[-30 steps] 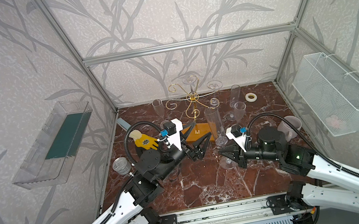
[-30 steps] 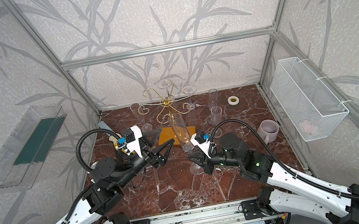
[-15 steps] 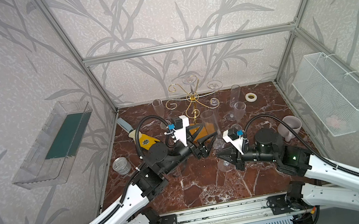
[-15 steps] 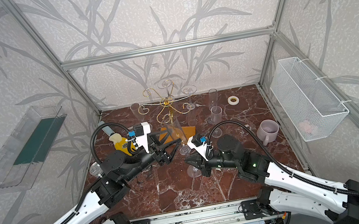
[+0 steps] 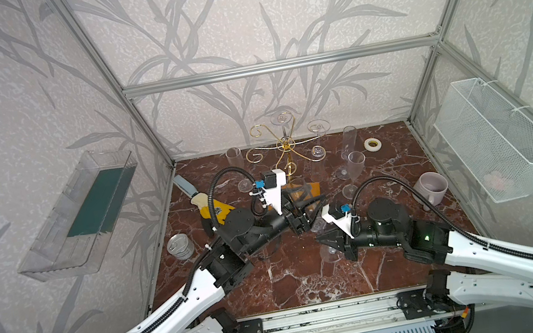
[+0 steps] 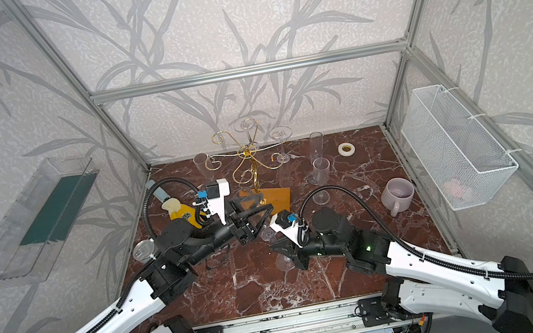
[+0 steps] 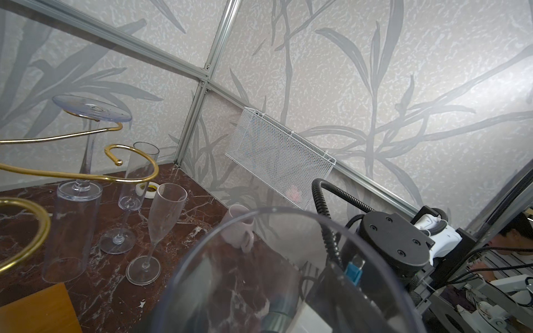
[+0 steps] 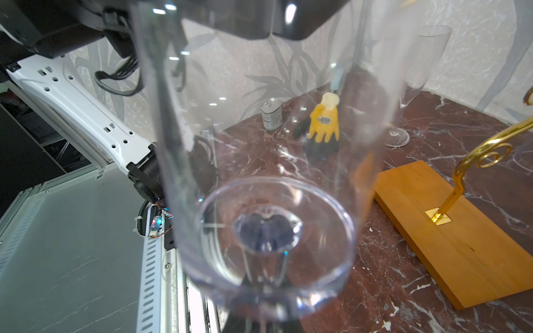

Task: Take the wine glass off the wine glass rack
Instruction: Pick up the wine glass from the wine glass rack.

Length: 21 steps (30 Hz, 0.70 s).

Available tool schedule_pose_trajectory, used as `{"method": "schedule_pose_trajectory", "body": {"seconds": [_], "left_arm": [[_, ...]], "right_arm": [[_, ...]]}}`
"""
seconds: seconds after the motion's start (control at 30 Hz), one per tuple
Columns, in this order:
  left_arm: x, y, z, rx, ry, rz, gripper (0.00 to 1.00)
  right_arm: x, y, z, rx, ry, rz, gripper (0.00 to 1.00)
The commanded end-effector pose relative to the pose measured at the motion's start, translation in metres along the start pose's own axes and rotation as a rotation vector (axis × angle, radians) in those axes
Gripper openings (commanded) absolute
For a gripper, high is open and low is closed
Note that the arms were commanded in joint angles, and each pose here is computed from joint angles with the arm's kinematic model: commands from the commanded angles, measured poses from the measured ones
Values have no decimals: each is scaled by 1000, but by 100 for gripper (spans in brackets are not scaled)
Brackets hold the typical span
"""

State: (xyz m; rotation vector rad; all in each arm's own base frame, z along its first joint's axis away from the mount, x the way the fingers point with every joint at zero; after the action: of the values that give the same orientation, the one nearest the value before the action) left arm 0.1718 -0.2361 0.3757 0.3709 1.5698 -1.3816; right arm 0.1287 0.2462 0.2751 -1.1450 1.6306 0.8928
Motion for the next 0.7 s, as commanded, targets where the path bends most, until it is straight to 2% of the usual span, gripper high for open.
{"method": "schedule_pose_trajectory", "body": {"seconds": [0.0, 0.2, 0.37, 0.47, 0.6, 0.63, 0.67], "left_arm": [[-8, -4, -2, 25, -49, -20, 60], [-7, -4, -4, 33, -54, -8, 46], [-5, -3, -4, 27, -50, 1, 43], [-4, -1, -5, 19, -52, 10, 43], [-3, 2, -9, -3, -64, 31, 43], [-2, 3, -10, -13, -65, 38, 43], [-2, 3, -12, -20, -67, 45, 42]], "right_arm": [[-5, -3, 0, 45, -48, -43, 0], [-2, -3, 0, 61, -35, -49, 1], [0, -3, 2, 61, -28, -49, 7], [1, -3, 3, 62, -18, -46, 28], [2, -6, 2, 89, -7, -46, 76], [3, -8, 1, 112, -8, -46, 95], [2, -10, -1, 137, -11, -47, 99]]}}
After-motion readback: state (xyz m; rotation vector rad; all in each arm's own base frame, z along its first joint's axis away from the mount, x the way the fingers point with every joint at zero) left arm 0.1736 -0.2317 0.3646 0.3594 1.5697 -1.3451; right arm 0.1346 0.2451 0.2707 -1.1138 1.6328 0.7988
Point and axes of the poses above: each gripper's point midway between its finger pads, its own z axis out along the fingers, its own y axis along the line the jaws close on, x = y × z, the point moved 7 cm from there along -z, back along the fingers, and after that the axes turned 8 degrees about -z, right-handed, at the moved point
